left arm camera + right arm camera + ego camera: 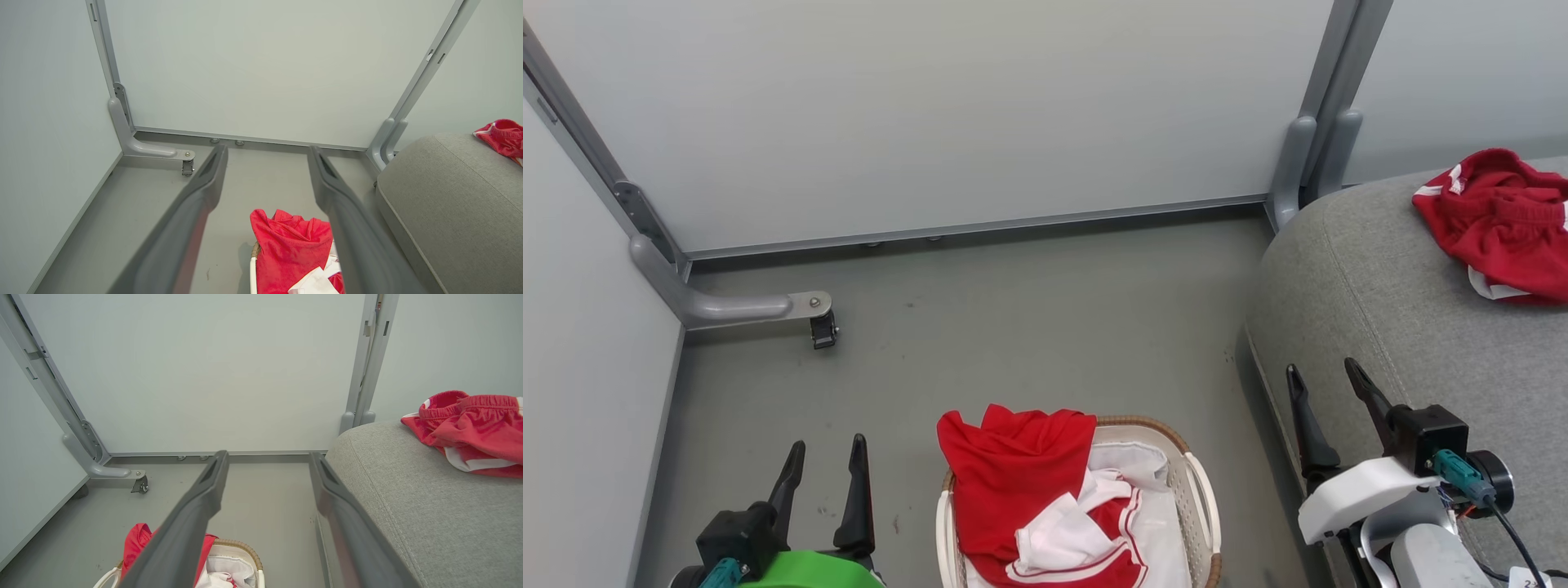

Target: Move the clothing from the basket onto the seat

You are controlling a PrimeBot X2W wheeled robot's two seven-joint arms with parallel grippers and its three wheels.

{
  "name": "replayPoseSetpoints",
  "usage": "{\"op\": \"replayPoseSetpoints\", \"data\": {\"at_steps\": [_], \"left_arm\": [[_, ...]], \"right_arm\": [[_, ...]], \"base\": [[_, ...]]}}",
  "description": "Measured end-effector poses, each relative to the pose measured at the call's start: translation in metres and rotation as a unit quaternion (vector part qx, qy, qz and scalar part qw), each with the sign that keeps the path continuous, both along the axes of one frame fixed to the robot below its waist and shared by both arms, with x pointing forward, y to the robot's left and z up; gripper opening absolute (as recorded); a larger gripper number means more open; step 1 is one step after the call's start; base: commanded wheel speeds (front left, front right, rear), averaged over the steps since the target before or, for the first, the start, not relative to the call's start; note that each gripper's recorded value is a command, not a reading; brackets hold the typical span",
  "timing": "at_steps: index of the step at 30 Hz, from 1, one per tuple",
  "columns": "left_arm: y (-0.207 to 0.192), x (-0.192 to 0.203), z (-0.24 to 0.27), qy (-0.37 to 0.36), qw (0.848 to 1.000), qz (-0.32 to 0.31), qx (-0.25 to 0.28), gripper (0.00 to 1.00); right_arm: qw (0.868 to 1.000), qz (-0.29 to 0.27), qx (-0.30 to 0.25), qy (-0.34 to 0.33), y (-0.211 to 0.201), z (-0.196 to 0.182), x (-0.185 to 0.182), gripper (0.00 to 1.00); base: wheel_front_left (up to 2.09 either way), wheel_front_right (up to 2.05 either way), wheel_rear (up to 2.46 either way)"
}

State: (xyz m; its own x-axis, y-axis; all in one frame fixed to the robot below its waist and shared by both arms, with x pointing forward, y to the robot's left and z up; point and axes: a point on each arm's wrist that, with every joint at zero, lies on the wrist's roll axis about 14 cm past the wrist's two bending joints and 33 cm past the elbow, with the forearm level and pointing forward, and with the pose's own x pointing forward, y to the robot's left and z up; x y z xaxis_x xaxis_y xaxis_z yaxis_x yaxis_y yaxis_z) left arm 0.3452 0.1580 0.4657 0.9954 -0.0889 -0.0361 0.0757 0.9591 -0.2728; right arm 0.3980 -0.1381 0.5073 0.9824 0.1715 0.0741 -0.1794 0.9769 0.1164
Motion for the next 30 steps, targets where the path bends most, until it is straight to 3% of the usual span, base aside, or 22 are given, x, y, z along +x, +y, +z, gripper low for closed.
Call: {"op": "replayPoseSetpoints", "data": {"at_steps": [12, 19, 26, 30], "left_arm": [[-0.009, 0.007, -0.004, 0.006, 1.000, -0.015, 0.003, 1.00], [-0.055, 0.028, -0.010, 0.012, 0.995, -0.095, 0.034, 1.00], [-0.112, 0.054, -0.047, 0.056, 0.972, -0.212, 0.080, 1.00], [-0.134, 0.065, -0.082, 0.102, 0.947, -0.277, 0.125, 1.00]], "right_arm": [[1.000, -0.003, 0.000, 0.000, -0.002, -0.001, 0.007, 1.00], [1.000, -0.013, -0.008, -0.007, -0.009, 0.001, 0.024, 1.00], [0.999, -0.020, -0.014, -0.026, -0.013, 0.007, 0.057, 1.00], [0.999, -0.027, -0.016, -0.030, -0.019, 0.004, 0.076, 1.00]], "base": [[0.00, 0.00, 0.00], [0.00, 0.00, 0.00], [0.00, 0.00, 0.00], [0.00, 0.00, 0.00]]}}
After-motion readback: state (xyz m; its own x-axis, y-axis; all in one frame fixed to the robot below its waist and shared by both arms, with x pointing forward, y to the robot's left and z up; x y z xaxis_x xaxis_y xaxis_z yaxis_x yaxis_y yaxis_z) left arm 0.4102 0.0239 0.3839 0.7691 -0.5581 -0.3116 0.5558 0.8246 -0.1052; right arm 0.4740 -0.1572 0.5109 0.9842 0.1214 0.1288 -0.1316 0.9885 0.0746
